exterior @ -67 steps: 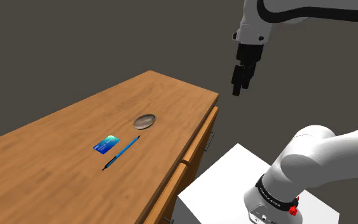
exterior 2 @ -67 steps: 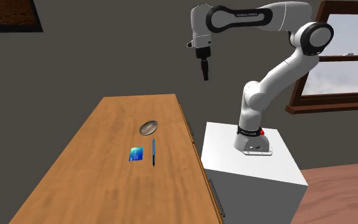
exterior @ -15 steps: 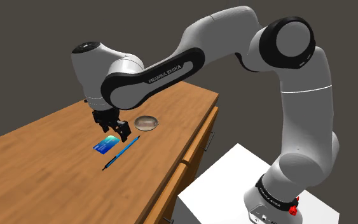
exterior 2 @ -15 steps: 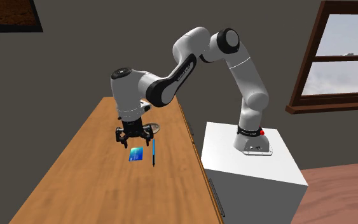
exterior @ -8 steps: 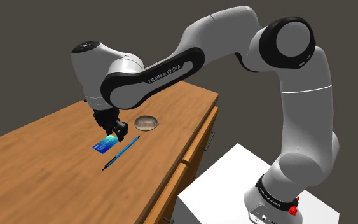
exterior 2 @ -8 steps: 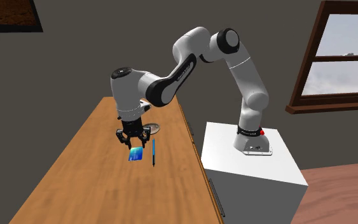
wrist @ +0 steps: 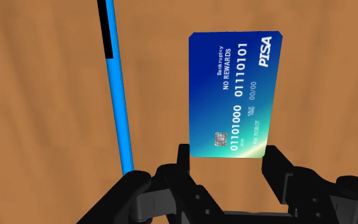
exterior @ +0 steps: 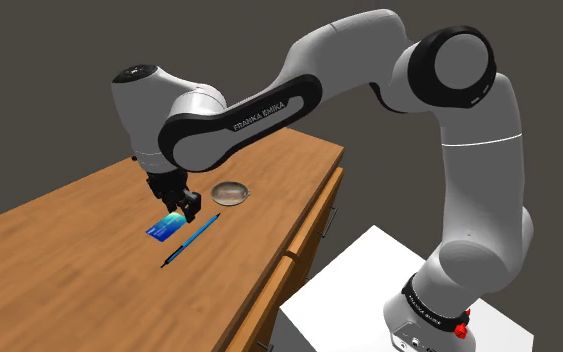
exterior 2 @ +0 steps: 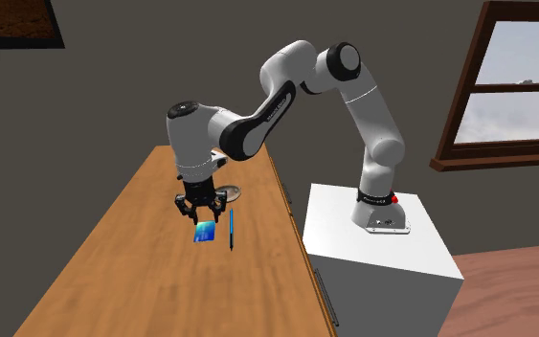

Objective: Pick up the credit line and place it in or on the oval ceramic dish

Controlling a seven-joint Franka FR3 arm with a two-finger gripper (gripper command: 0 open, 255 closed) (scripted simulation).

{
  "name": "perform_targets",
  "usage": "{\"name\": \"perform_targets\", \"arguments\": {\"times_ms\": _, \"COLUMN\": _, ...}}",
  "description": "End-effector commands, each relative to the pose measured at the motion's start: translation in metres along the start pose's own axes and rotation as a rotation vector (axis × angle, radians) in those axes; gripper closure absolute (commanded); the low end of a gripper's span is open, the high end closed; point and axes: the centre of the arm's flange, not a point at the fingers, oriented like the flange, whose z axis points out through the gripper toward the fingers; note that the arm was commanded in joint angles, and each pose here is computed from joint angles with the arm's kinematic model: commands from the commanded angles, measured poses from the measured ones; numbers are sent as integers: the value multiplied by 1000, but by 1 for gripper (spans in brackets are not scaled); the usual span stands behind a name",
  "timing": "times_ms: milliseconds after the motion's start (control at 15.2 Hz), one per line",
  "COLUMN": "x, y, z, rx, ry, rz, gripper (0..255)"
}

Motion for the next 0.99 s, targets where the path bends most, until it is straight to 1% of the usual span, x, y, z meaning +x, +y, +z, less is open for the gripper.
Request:
{"name": "perform_targets", "arguments": {"times_ms": 0, "x": 1, "y": 0, "z": -3, "rx": -3, "ry": 0, "rz": -1, "gripper": 255}}
{"name": "perform_targets", "arguments": {"times_ms": 924, "x": 11, "y": 2, "z": -76, "rx": -3, "ry": 0, "rz": 0, "gripper": 255}}
